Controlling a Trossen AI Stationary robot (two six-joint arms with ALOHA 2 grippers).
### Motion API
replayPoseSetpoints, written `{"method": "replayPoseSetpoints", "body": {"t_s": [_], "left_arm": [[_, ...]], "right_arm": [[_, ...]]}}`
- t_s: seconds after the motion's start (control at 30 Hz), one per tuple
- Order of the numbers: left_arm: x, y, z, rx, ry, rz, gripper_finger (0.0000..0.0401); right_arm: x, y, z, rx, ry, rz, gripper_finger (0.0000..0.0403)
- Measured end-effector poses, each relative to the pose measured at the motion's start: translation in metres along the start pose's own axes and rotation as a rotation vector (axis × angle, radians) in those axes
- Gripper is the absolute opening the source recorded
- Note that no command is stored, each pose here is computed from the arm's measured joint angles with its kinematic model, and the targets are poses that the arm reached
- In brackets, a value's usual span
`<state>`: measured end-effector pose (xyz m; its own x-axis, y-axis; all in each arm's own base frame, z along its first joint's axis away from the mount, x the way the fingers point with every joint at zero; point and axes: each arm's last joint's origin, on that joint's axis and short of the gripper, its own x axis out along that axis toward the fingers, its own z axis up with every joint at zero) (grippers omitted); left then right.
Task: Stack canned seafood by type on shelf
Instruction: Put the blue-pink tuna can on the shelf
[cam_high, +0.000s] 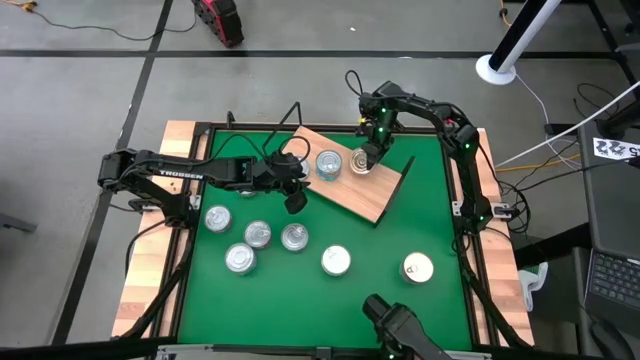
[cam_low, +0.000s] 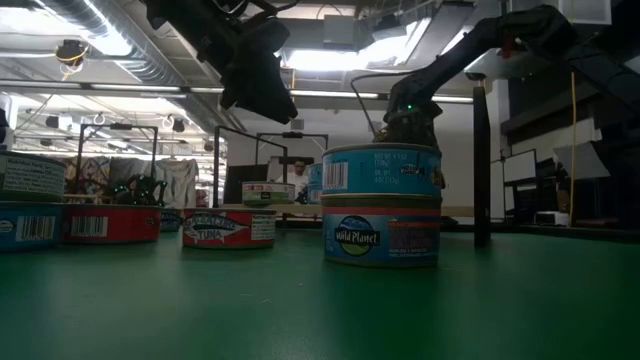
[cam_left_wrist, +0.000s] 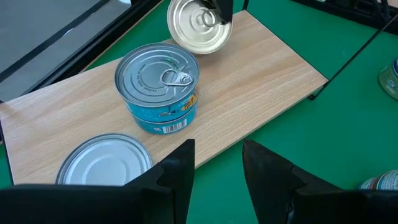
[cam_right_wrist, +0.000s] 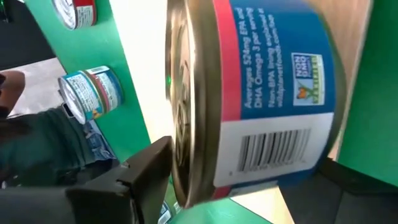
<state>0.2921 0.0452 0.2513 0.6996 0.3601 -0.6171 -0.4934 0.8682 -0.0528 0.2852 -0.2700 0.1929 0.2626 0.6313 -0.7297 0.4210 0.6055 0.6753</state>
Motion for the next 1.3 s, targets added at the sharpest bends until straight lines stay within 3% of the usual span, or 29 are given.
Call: {"method": "replayPoseSetpoints", "body": {"t_s": [0.23, 0.4, 0.87, 1.3], "left_arm": [[0.0, 0.0, 0.0, -0.001, 0.0, 0.0, 0.0129], [0.0, 0.0, 0.0, -0.001, 0.0, -0.001, 0.0129], [0.0, 0.0, 0.0, -0.001, 0.0, -0.001, 0.0129], [0.0, 0.0, 0.0, -0.001, 0.0, -0.001, 0.0129]], "right_arm": [[0.01, 0.012, 0.003, -0.051, 0.031, 0.004, 0.0264], [0.017, 0.018, 0.005, -0.118, 0.077, -0.071, 0.0264], [0.014, 0.012, 0.001, -0.105, 0.129, -0.172, 0.0264], [0.013, 0.013, -0.001, -0.096, 0.154, -0.189, 0.0264]]}}
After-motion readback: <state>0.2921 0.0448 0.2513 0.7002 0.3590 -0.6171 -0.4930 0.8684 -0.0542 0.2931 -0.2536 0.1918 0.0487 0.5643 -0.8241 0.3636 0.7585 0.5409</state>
